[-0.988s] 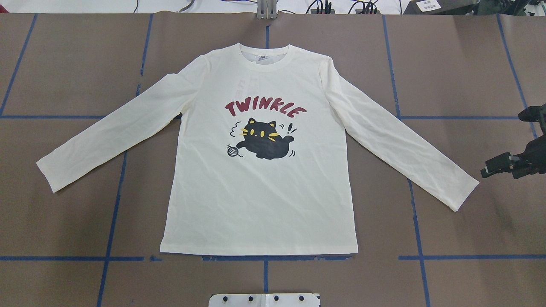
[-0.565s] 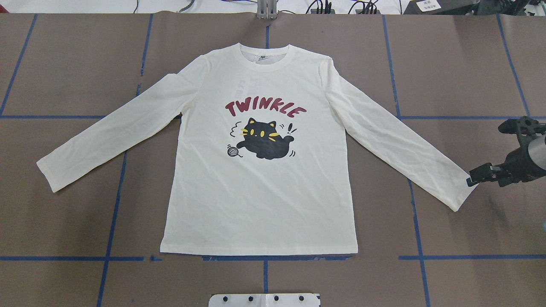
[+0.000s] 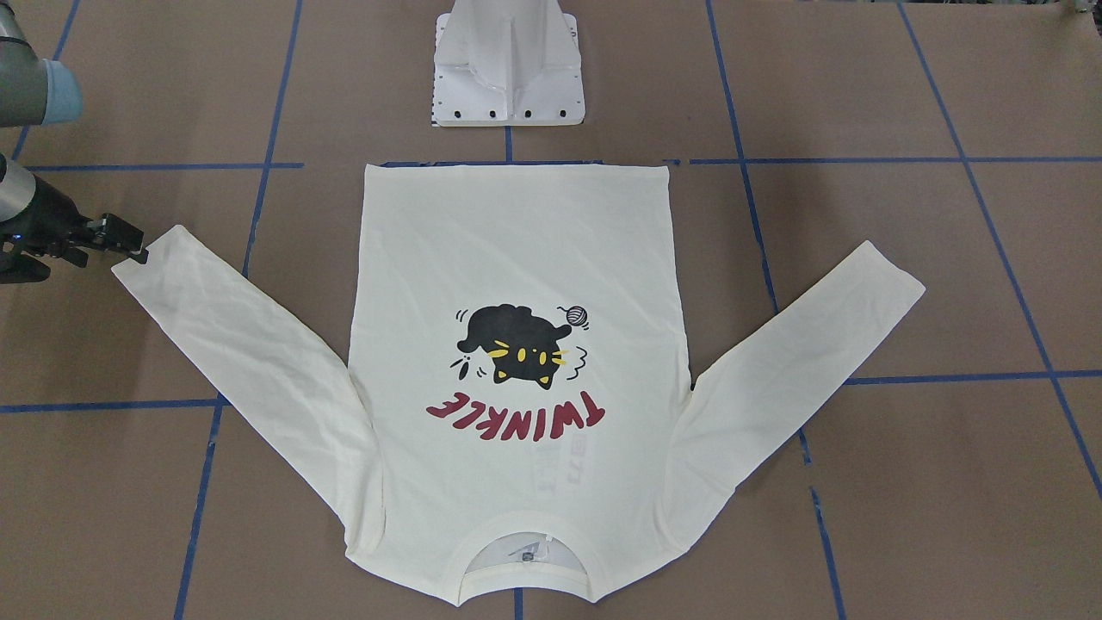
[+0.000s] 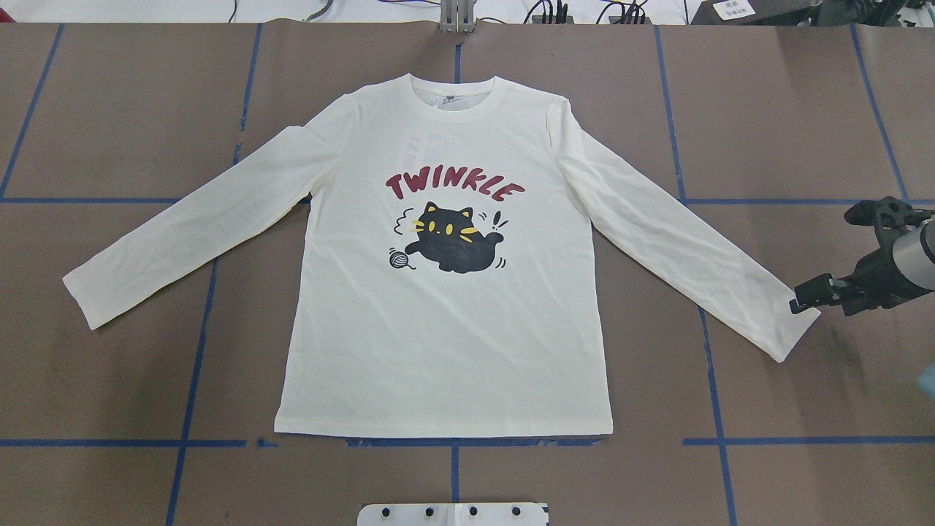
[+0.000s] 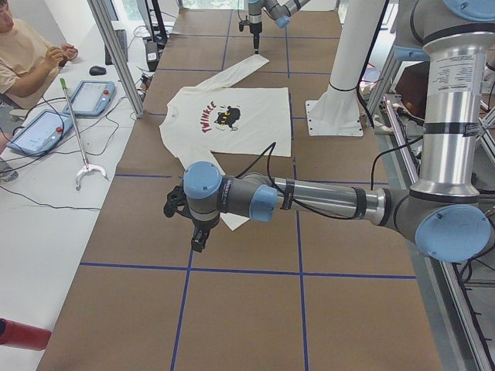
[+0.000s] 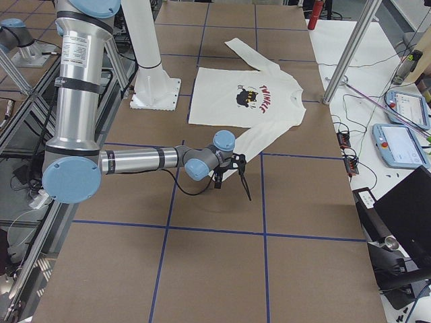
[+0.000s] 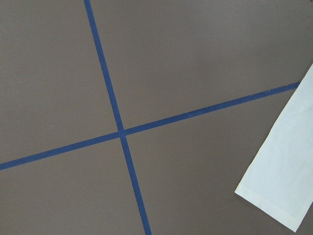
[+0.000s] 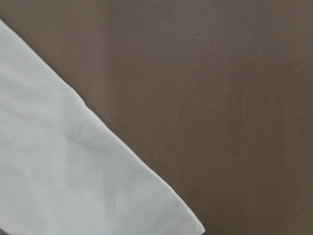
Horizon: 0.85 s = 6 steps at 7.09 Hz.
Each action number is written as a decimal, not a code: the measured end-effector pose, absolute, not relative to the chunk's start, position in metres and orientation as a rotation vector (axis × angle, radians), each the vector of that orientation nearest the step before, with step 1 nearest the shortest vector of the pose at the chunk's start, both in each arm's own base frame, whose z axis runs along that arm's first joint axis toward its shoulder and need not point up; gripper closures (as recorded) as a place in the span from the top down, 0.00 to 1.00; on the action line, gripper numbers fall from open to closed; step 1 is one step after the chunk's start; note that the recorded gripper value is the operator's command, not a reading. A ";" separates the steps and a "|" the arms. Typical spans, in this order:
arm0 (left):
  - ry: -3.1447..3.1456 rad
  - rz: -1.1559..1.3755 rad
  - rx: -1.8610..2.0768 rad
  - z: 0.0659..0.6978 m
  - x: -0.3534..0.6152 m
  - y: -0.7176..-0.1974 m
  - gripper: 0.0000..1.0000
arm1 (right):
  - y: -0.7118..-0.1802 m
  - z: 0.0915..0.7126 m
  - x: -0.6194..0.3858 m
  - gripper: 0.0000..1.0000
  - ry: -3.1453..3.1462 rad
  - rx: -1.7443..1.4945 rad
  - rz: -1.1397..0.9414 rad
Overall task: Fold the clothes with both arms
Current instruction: 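Move the right gripper down to the cuff of the sleeve nearest it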
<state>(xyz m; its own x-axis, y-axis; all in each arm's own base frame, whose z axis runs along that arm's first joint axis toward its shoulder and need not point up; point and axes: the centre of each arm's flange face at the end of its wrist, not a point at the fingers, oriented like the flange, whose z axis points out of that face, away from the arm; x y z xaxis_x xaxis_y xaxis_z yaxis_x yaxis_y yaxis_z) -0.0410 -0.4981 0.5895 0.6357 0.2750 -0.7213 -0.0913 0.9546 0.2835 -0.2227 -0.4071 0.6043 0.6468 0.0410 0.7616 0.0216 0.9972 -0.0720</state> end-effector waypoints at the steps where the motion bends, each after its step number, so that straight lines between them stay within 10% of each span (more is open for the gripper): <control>1: 0.858 0.211 0.230 0.590 -0.041 -0.498 1.00 | -0.408 0.609 -0.223 0.98 -0.862 -0.085 0.018; 6: 0.858 0.213 0.231 0.589 -0.041 -0.498 1.00 | -0.409 0.617 -0.226 0.68 -0.850 -0.119 0.070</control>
